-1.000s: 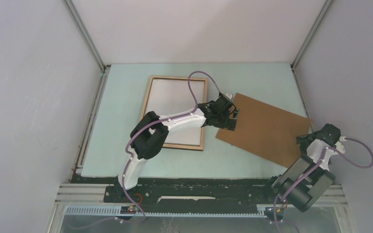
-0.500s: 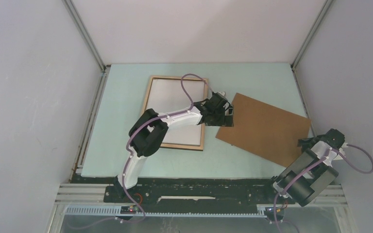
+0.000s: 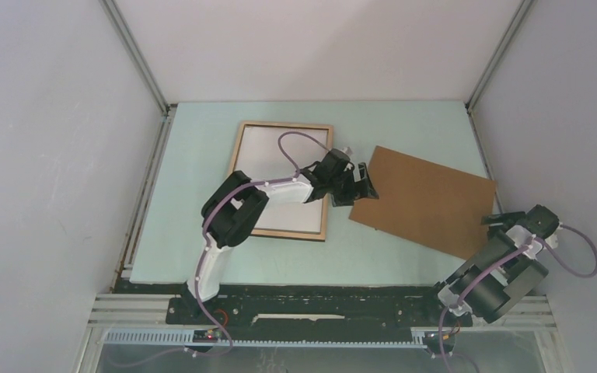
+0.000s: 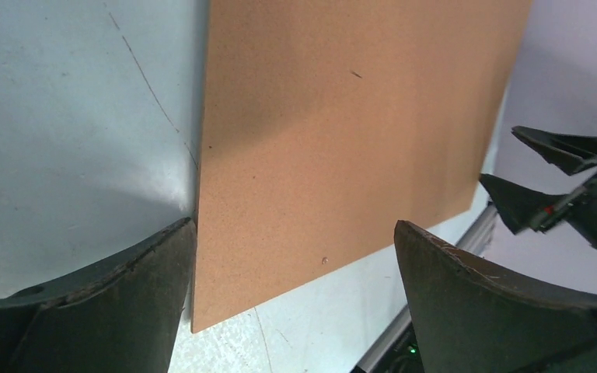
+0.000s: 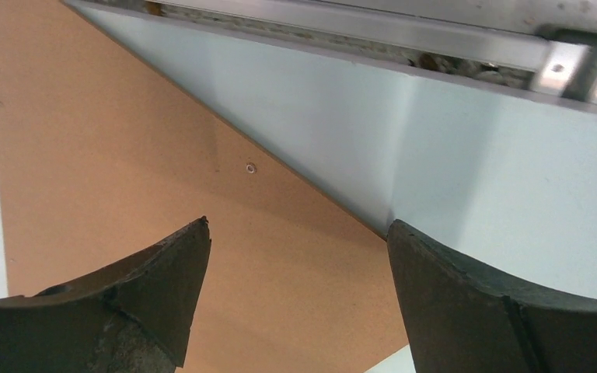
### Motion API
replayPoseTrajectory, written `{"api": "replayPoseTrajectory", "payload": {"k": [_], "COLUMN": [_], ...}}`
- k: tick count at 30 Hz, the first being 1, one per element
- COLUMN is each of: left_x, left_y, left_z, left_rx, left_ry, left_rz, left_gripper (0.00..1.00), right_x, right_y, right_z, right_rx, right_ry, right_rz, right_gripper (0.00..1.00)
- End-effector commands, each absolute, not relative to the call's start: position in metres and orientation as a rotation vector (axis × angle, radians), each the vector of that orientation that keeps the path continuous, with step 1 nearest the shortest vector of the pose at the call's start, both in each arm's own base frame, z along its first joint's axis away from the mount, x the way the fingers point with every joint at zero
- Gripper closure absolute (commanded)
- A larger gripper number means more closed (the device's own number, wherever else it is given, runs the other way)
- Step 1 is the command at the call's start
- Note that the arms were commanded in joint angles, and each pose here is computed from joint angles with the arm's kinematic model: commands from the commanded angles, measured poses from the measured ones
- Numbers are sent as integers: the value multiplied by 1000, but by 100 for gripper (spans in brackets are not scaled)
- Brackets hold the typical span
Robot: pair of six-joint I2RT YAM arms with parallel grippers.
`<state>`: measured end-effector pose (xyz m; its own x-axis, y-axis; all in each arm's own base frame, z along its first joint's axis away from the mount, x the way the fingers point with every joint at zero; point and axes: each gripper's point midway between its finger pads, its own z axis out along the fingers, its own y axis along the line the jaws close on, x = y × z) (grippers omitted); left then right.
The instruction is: Put the photo into the frame
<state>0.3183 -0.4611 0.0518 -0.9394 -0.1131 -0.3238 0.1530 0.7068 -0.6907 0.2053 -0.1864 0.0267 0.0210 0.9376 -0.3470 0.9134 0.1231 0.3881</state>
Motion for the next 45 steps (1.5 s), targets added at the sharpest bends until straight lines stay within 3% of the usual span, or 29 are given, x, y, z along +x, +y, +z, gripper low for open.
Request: {"api": "replayPoseTrajectory", "payload": {"k": [1,9,22,35,40,45], "left_x": [288,288,300,290,281,286], "left_y": [-487,-459,-424,-433,-443,-444], "left_z": [110,196,208,279,285,249], "left_rx": [61,62,-94,-133,-145,-199], "left_ry": [2468,2278,2137,1856,1860,2022], "left_rz": [-1458,-1563,-1722,-2047,-2116,-1911], "left_gripper": [0,1,4,25,24,22], "right_x": [202,214,237,251,253,252], "right_y": [-134,-119,-80,-68,-65,-64], "right_z": [0,1,7,11,14,14], "right_rx": [1852,1791,1625,1552,1529,1515], "right_ry": [2021,2063,2189,2208,2227,2230], "right_rz": [306,371,436,514,517,532], "right_gripper": [9,10,10,11,11,11]}}
